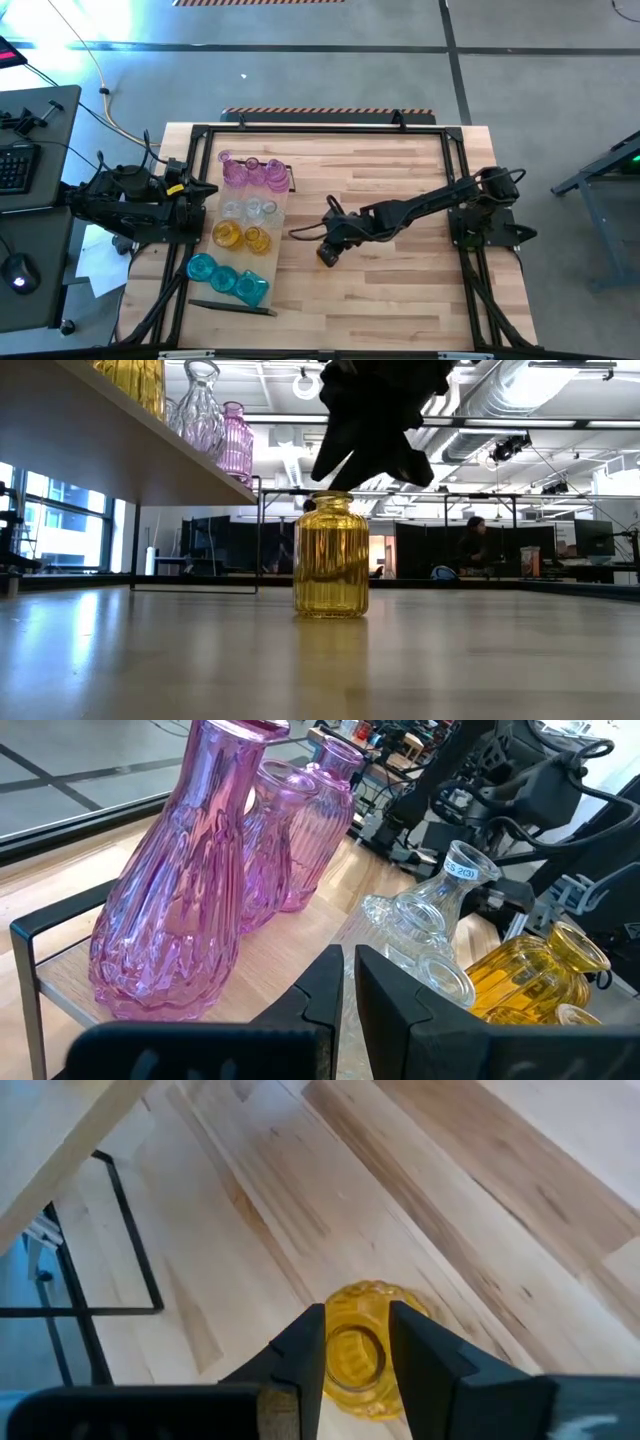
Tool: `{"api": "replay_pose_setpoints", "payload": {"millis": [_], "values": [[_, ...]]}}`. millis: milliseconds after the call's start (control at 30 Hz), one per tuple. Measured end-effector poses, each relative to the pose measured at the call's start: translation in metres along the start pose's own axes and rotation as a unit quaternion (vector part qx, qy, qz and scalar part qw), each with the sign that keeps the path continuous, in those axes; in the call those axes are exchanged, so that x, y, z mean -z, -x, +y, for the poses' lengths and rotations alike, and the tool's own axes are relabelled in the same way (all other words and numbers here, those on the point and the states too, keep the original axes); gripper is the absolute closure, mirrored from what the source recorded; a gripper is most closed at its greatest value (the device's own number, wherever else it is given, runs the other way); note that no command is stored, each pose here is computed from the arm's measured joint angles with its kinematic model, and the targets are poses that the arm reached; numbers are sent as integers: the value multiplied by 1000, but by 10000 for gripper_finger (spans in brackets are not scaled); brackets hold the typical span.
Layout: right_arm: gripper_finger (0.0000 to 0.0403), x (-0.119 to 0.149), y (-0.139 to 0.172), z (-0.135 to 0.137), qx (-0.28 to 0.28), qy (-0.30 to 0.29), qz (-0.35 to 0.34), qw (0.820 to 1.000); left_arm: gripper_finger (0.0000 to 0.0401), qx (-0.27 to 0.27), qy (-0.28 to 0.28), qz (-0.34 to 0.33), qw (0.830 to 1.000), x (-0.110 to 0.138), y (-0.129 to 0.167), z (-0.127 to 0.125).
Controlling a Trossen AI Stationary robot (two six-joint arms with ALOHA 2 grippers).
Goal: Sort vases onto shelf
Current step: Put the yellow flower vases on the shelf
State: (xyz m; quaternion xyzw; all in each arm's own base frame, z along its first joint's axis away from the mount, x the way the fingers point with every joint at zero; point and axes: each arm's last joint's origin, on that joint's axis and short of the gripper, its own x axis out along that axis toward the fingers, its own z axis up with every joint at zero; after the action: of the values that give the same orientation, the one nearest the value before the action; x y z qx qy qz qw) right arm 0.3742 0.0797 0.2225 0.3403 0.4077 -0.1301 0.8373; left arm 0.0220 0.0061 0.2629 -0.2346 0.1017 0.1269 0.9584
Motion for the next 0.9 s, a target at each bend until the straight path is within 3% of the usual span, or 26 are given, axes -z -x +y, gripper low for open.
{"api": "replay_pose_setpoints", "payload": {"millis": [133,433,633,800,900], "values": [[309,4,0,-4,23,-1,19,1000,380,0,0,0,1000,0,0,0],[309,7,0,-2,15,-2,32,999,380,0,0,0,1000,0,0,0],[309,13,-20,0,1,-7,54,999,380,0,-1,0,1000,0,0,0],[309,8,-28,2,-7,-7,5,1000,380,0,0,0,1000,0,0,0],[309,6,-28,-2,-4,-13,20,1000,380,0,0,0,1000,0,0,0]]}}
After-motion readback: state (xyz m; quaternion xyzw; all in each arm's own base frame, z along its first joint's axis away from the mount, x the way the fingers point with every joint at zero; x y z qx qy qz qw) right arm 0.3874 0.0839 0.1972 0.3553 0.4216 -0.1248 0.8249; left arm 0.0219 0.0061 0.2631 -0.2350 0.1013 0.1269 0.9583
